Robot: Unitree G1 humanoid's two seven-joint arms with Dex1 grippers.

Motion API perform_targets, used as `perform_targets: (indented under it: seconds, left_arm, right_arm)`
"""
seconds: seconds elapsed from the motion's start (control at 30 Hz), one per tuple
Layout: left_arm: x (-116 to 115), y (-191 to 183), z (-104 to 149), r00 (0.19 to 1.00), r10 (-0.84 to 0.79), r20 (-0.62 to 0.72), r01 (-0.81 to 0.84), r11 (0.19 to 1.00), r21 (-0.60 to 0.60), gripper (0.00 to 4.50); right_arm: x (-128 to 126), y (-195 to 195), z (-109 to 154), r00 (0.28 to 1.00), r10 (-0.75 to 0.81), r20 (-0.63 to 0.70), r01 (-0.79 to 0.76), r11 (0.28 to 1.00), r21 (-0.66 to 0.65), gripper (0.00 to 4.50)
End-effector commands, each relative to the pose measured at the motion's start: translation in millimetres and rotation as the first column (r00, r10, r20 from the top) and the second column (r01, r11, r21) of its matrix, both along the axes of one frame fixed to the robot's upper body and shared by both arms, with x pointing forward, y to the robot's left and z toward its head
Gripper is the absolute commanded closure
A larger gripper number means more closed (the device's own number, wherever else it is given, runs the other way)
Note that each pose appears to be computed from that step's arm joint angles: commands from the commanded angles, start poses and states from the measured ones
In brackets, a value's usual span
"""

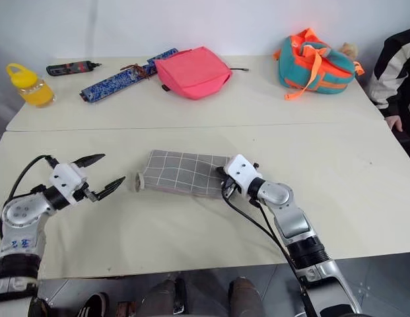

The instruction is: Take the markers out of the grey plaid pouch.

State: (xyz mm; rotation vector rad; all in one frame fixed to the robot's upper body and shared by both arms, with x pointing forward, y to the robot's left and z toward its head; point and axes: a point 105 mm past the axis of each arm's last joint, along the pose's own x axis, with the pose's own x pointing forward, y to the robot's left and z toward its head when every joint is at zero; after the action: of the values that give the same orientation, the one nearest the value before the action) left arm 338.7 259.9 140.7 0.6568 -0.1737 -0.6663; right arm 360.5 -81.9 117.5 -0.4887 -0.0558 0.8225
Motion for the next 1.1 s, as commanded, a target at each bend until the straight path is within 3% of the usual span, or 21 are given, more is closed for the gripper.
perform_targets:
  seconds: [0.03,0.27,0.57,0.67,1.0,1.03,1.1]
  left_arm:
    - [5,-19,-6,0.993,-0.119,0.014,0.117,0.988,0.101,0.28]
    - [10,-64,-20,0.946,-0.323,0.024,0.311,0.926,0.212,0.28]
    - [19,-77,-20,0.937,-0.343,0.065,0.316,0.913,0.258,0.28]
    - [21,-83,-21,0.933,-0.355,0.057,0.331,0.910,0.248,0.90]
    - [16,-93,-20,0.913,-0.403,0.061,0.383,0.899,0.212,4.14]
    - [16,-92,-20,0.915,-0.399,0.057,0.382,0.904,0.192,4.40]
    - [17,-90,-17,0.922,-0.384,0.050,0.374,0.917,0.143,4.46]
  right_arm:
    - [0,-10,-4,1.000,-0.011,-0.003,0.011,1.000,-0.020,4.48]
    - [-2,-12,-2,1.000,0.000,0.002,0.000,1.000,-0.014,4.48]
    - [-10,-8,-2,1.000,0.006,-0.002,-0.006,1.000,0.002,4.48]
    - [-10,-8,-1,1.000,0.004,-0.001,-0.004,1.000,0.003,4.50]
    - [-7,-10,8,1.000,0.001,0.026,-0.002,1.000,0.022,4.50]
    - [-7,-9,14,0.999,0.009,0.034,-0.011,0.999,0.041,4.50]
    - [-10,-7,28,0.997,0.047,0.059,-0.051,0.996,0.069,4.50]
